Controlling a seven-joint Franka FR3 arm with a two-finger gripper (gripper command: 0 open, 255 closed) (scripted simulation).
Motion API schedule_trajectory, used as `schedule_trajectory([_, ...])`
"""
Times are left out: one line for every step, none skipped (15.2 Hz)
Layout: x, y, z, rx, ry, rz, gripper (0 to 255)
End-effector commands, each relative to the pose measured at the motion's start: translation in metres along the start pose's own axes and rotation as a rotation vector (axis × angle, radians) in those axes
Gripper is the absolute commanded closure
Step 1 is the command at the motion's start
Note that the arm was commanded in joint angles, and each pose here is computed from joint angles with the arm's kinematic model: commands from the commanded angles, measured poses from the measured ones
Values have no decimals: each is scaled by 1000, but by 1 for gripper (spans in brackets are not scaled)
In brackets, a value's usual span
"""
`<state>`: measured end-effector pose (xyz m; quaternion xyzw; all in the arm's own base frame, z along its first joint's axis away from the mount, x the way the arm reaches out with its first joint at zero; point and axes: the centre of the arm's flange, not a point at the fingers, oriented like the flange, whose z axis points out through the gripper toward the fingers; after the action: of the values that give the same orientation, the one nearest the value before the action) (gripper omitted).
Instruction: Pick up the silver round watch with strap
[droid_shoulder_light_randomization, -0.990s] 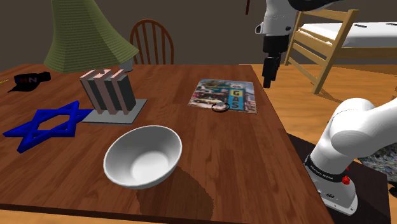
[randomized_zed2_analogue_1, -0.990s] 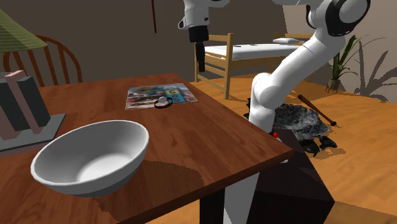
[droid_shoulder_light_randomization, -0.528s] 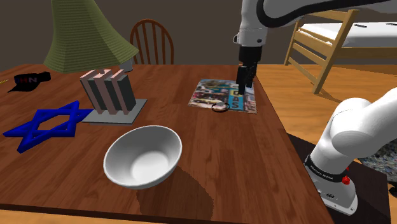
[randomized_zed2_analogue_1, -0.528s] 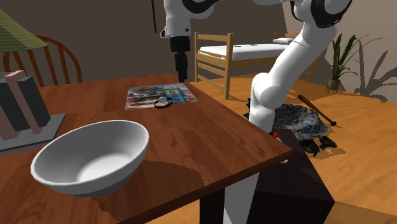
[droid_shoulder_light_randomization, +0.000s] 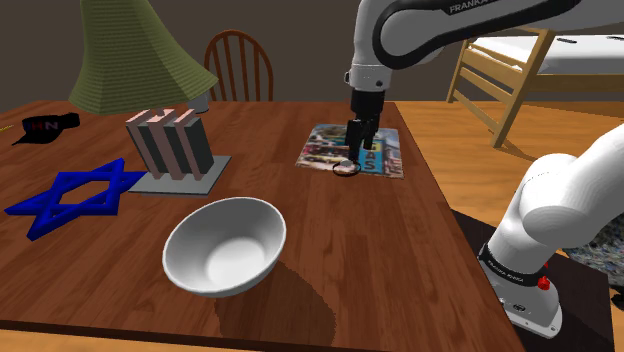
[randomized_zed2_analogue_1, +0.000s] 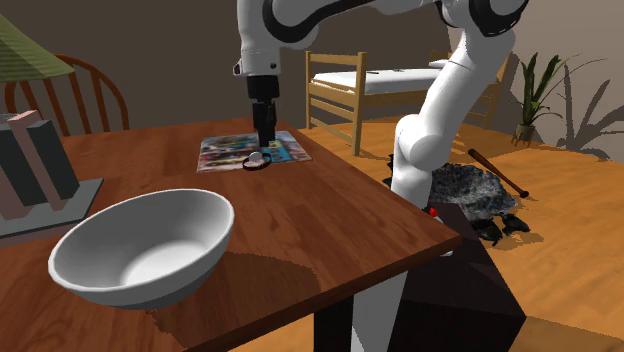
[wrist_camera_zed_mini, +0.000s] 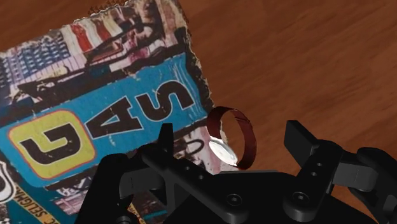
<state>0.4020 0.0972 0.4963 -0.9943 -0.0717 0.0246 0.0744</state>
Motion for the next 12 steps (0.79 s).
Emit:
schedule_trajectory([1, 1, 10, 0, 1, 0, 0])
schedule_trajectory([1, 2, 16, 0, 1, 0, 0])
schedule_trajectory([1, 3, 21, 0, 1, 0, 0])
schedule_trajectory([2, 3, 24, 0, 1, 0, 0])
schedule_trajectory([1, 3, 24, 0, 1, 0, 0])
schedule_trajectory([2, 3, 24, 0, 1, 0, 255])
schedule_trajectory([2, 3, 24, 0, 1, 0, 255])
schedule_trajectory([2, 3, 24, 0, 1, 0, 255])
schedule_trajectory([2, 3, 24, 0, 1, 0, 255])
schedule_trajectory([2, 3, 24, 0, 1, 0, 255])
schedule_trajectory([2, 3, 24, 0, 1, 0, 255])
schedule_trajectory([2, 3, 24, 0, 1, 0, 255])
